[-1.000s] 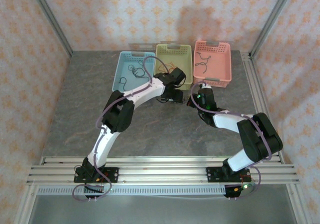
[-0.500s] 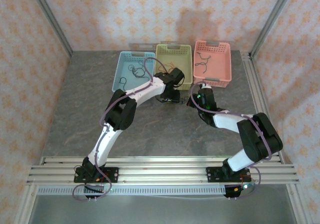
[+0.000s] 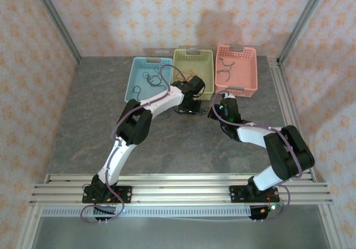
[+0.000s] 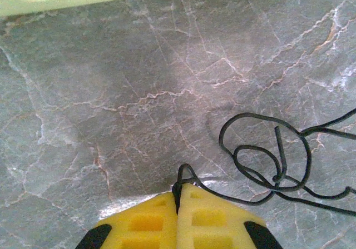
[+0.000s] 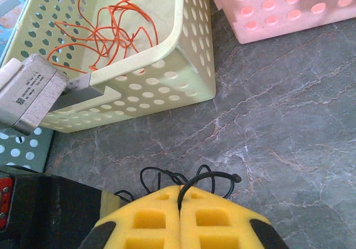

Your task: Untangle the cables

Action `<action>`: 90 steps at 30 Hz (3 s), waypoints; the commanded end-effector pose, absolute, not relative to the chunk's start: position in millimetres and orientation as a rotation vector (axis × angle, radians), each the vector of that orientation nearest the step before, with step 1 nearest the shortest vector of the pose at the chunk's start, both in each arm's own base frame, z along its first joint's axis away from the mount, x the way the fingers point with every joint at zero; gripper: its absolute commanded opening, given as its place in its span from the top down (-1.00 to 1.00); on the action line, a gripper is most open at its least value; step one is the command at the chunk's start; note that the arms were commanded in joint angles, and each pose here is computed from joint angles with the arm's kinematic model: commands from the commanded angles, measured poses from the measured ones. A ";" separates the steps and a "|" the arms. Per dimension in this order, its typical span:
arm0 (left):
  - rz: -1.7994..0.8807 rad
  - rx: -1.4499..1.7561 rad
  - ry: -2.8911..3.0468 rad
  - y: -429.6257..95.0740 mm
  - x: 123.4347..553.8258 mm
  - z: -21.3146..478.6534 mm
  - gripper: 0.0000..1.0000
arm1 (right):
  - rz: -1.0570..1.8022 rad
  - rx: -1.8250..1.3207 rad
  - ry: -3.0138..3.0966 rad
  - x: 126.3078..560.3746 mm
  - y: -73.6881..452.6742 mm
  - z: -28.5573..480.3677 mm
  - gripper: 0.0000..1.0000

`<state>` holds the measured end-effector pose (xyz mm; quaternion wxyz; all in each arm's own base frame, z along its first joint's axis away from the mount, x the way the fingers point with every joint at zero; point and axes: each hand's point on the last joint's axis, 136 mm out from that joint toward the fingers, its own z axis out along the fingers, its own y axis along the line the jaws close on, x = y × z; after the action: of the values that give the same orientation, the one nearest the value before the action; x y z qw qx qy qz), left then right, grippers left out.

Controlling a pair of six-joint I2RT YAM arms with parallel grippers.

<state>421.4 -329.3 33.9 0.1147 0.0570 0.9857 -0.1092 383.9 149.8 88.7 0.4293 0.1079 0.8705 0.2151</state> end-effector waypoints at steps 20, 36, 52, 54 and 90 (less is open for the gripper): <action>-0.190 0.022 2.559 -207.3 340.5 168.8 1.00 | 0.487 0.321 2.136 384.5 136.5 94.4 1.00; -0.182 -0.180 2.431 -109.7 305.9 217.4 1.00 | 0.497 0.313 2.137 384.7 138.1 93.5 1.00; -0.222 -0.210 2.386 -112.4 311.3 233.6 1.00 | 0.520 0.302 2.135 385.3 142.1 94.0 1.00; -0.210 -0.226 2.365 -108.6 312.1 239.0 1.00 | 0.521 0.300 2.135 385.3 142.2 94.0 1.00; -0.285 -0.306 2.067 -87.6 349.2 411.1 1.00 | 0.505 0.313 2.141 386.3 139.9 91.1 0.21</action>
<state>350.4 -93.3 403.9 0.4909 -0.1289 0.8523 -0.1265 386.3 146.5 95.2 0.4439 0.1176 0.8620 0.2147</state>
